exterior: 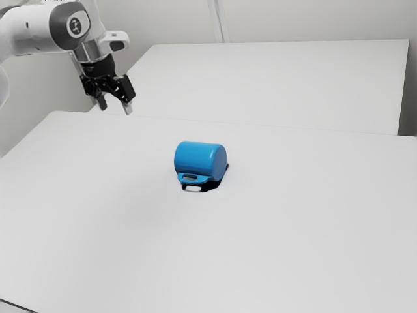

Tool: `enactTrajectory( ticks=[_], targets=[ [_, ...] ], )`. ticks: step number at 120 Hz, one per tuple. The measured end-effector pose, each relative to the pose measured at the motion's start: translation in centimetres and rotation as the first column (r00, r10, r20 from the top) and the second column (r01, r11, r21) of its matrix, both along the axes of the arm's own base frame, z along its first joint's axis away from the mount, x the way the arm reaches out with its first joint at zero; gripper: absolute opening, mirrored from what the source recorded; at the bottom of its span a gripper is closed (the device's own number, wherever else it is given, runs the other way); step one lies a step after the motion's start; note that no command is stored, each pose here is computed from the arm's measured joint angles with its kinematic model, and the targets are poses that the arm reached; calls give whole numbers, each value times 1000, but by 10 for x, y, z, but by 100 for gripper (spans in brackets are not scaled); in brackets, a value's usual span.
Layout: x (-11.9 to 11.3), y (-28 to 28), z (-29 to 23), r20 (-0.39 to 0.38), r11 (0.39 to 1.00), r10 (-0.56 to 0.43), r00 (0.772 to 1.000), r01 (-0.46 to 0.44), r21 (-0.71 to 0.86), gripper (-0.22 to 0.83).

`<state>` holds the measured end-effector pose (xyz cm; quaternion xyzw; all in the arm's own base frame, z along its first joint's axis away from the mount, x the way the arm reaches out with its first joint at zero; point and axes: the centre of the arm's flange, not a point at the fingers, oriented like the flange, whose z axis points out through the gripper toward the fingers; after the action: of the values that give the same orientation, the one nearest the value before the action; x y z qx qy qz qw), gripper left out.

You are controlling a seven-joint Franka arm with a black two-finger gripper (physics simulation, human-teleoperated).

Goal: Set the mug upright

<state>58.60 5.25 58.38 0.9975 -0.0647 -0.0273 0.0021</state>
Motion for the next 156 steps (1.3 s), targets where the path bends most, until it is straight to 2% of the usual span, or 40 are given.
enactTrajectory(
  ticks=[16,28,40,52,66,95,123,156],
  targets=[
    [5,1,-12,34,999,-16,999,17,-31,62],
    [8,0,-21,46,993,8,999,-2,-122,62],
    [6,-6,-47,11,960,44,999,-39,-279,61],
    [3,0,-83,-54,895,93,994,-108,-433,61],
    [0,8,-112,-95,833,116,989,-149,-532,61],
    [16,23,-163,-119,773,119,986,-168,-612,61],
    [45,37,-190,-65,742,135,989,-144,-655,61],
    [50,39,-228,-56,698,153,987,-147,-701,61]
  ],
)
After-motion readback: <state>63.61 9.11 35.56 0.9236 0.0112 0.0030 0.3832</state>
